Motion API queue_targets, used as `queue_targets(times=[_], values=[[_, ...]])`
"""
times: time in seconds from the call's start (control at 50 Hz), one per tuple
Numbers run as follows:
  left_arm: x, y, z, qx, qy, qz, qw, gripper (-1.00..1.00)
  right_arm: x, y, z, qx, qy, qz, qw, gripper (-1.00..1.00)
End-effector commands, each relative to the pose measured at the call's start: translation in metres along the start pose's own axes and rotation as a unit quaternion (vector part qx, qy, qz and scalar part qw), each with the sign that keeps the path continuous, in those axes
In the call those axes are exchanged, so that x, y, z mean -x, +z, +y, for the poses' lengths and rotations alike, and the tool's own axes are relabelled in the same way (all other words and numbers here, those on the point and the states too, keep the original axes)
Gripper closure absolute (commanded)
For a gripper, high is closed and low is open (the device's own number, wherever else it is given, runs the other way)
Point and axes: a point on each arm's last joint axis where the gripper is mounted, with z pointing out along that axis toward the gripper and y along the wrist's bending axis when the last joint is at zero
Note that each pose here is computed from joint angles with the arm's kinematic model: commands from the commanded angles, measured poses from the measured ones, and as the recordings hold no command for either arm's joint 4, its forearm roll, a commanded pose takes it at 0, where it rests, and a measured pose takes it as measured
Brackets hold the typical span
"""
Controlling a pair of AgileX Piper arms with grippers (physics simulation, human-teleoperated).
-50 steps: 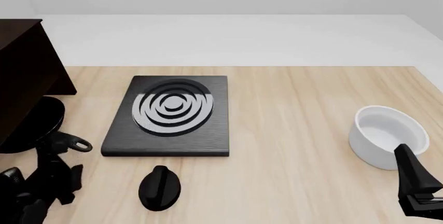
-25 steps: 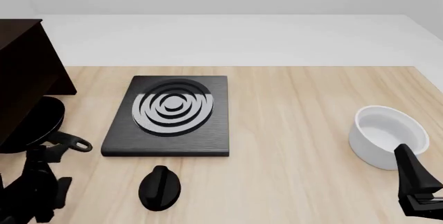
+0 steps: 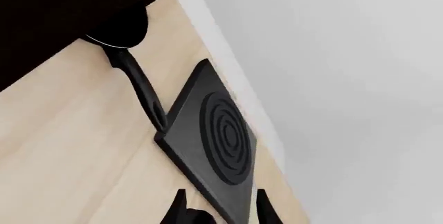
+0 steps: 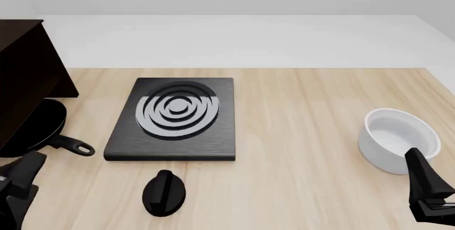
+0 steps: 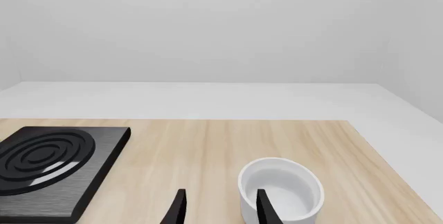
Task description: Put the frying pan under the cabinet shelf.
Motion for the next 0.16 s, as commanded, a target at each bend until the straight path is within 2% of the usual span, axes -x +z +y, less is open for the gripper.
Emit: queue_targets(times=[0.02,0.04,0.06,0.1,0.12,0.16], values=[[0.0101,-0.0234,-0.0243,-0.059,0.094,0.001,0.9938,-1.0,-0.0002,-0.0002,0.0,0.0,0.0,0.0,1.0,-1.0],[0.0083,-0.0214,-0.021,-0.055,0.082,0.004,0.9951,-1.0,0.0002,0.0002,0.0,0.0,0.0,0.0,1.0,-1.0],[0.009,-0.0228,-0.0231,-0.058,0.092,0.007,0.994,-1.0,-0.0002,-0.0002,0.0,0.0,0.0,0.0,1.0,-1.0],[0.0091,-0.023,-0.0236,-0.061,0.088,0.008,0.9942,-1.0,-0.0002,-0.0002,0.0,0.0,0.0,0.0,1.0,-1.0],[0.0119,-0.0275,-0.0309,-0.076,0.108,0.015,0.9911,-1.0,0.0002,0.0003,0.0,0.0,0.0,0.0,1.0,-1.0],[0.0126,-0.0278,-0.0307,-0.07,0.107,0.011,0.9917,-1.0,0.0002,0.0003,0.0,0.0,0.0,0.0,1.0,-1.0]])
